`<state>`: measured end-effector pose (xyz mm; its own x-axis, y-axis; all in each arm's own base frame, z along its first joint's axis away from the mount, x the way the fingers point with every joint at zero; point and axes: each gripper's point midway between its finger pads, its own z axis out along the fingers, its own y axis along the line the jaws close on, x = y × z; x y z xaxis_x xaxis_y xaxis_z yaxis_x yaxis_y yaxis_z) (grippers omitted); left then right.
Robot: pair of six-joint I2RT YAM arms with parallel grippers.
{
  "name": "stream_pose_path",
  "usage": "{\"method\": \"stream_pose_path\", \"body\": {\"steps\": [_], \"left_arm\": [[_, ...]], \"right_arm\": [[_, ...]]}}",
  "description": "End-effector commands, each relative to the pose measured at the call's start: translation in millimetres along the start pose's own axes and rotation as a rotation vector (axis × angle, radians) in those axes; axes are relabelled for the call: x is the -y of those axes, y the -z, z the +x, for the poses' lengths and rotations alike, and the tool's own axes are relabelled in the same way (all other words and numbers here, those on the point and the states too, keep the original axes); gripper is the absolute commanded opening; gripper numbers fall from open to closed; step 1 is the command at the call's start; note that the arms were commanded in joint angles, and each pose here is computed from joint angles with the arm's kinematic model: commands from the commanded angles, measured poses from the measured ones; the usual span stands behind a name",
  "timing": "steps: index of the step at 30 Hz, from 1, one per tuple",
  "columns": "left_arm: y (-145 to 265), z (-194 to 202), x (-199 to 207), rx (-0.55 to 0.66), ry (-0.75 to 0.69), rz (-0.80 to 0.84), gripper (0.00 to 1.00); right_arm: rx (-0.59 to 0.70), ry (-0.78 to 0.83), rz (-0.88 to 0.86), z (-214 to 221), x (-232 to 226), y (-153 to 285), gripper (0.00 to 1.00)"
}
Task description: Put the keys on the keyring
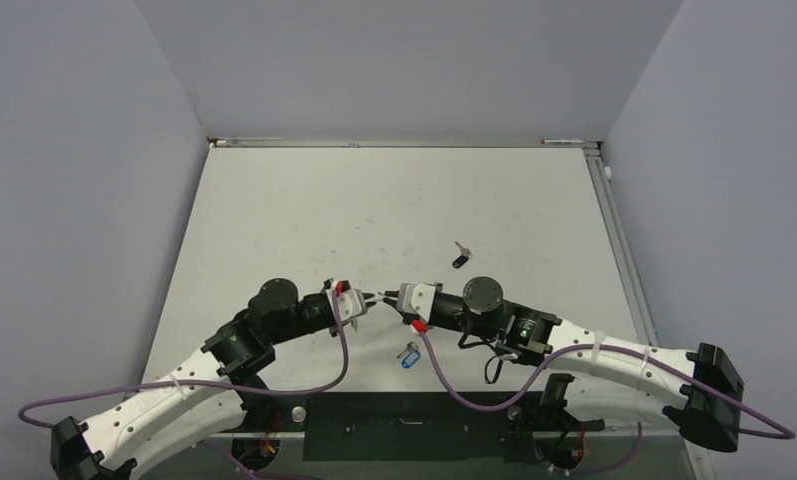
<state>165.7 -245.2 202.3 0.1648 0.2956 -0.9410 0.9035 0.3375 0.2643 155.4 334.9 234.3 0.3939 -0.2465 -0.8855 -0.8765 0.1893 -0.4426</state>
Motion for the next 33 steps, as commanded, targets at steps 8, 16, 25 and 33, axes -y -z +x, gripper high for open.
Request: {"method": "stream_pose_path", "body": {"steps": [8, 16, 25, 33], "left_arm": [[17.0, -1.9, -64.8, -0.055, 0.100, -0.351, 0.00], [25.1, 2.9, -88.9, -0.094, 0.150, -0.496, 0.00], [40.0, 10.9, -112.6, -0.156, 0.196, -0.667, 0.00], [34.6, 9.0, -109.8, -0.142, 0.230, -0.647, 0.00]], "right_arm": [[0.111, -0.141, 0.351, -52.2, 66.6, -7.4, 0.05], [0.116, -0.299, 0.476, -65.8, 92.9, -10.2, 0.05], [0.091, -0.449, 0.607, -75.0, 122.5, -12.3, 0.05], [0.083, -0.528, 0.595, -68.2, 122.8, -31.9, 0.05]]}}
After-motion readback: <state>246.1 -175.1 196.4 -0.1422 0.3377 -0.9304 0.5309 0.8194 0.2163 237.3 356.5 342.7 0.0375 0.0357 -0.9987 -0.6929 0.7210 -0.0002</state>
